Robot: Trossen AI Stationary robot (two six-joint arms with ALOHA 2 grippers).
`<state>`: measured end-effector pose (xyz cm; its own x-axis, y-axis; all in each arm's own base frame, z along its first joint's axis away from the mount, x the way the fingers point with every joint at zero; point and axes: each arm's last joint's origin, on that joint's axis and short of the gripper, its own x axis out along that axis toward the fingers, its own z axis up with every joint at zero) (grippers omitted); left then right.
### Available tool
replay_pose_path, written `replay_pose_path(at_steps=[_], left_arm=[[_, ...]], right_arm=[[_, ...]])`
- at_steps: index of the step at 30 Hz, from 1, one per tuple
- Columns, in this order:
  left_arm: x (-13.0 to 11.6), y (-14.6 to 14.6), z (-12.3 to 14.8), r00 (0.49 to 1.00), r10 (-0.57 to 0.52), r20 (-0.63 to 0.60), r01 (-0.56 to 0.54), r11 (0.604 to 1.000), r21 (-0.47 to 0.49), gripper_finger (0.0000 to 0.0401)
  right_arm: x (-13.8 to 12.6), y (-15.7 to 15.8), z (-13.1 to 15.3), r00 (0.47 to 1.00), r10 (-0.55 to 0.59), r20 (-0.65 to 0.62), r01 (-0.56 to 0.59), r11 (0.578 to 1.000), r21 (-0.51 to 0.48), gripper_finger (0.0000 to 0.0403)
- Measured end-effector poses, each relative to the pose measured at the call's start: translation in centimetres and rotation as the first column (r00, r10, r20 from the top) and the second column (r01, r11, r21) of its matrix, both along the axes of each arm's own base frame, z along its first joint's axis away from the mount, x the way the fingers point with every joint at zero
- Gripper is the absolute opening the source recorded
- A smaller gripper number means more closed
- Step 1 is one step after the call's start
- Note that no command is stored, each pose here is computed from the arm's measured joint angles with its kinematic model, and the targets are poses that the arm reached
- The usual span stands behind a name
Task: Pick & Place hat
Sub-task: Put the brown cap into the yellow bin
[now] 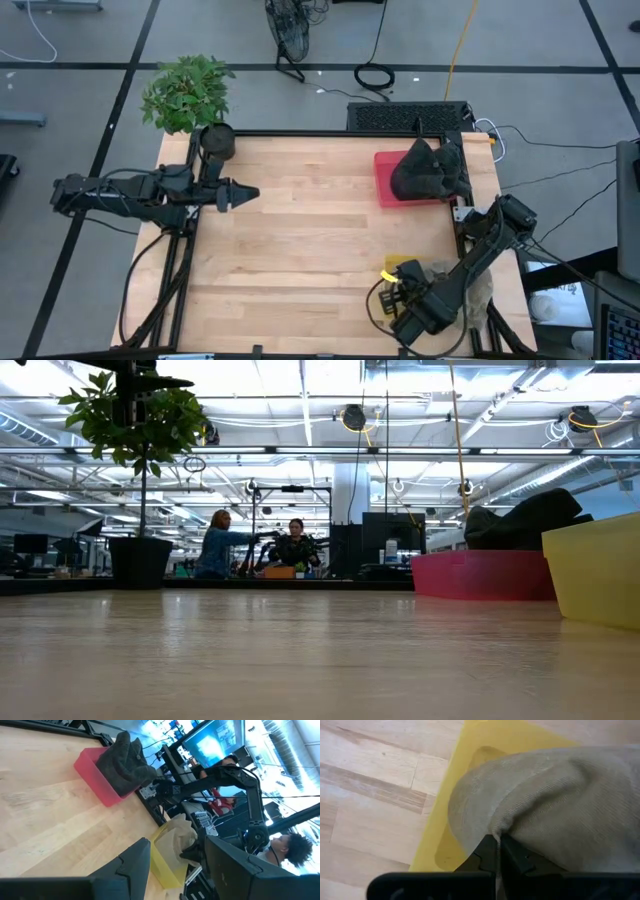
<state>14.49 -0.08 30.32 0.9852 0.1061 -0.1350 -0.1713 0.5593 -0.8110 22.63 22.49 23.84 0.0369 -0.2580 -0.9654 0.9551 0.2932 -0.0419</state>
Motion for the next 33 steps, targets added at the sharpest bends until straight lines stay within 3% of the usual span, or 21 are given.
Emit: replay_pose_path(at_steps=[12, 19, 28, 33], left_arm=[[0.0, -0.4, 0.0, 1.0, -0.023, 0.001, 0.023, 1.0, -0.004, 0.0188], [0.0, -0.3, 0.0, 1.0, -0.005, 0.002, 0.005, 1.0, -0.005, 0.0188], [0.0, -0.3, 0.0, 1.0, -0.004, 0.003, 0.004, 1.0, -0.009, 0.0188], [0.0, -0.3, 0.0, 1.0, -0.003, 0.003, 0.003, 1.0, -0.016, 0.0188]], right_arm=[[0.1, 0.0, -0.5, 1.0, 0.013, 0.002, -0.013, 1.0, 0.009, 0.0], [0.0, 0.4, -2.3, 1.0, 0.017, 0.007, -0.018, 0.996, 0.085, 0.0003], [-0.4, 0.1, -2.1, 1.0, 0.004, -0.008, -0.003, 0.998, 0.06, 0.0003], [-0.2, 0.1, -1.6, 0.998, 0.026, 0.063, -0.03, 0.997, 0.065, 0.0027]])
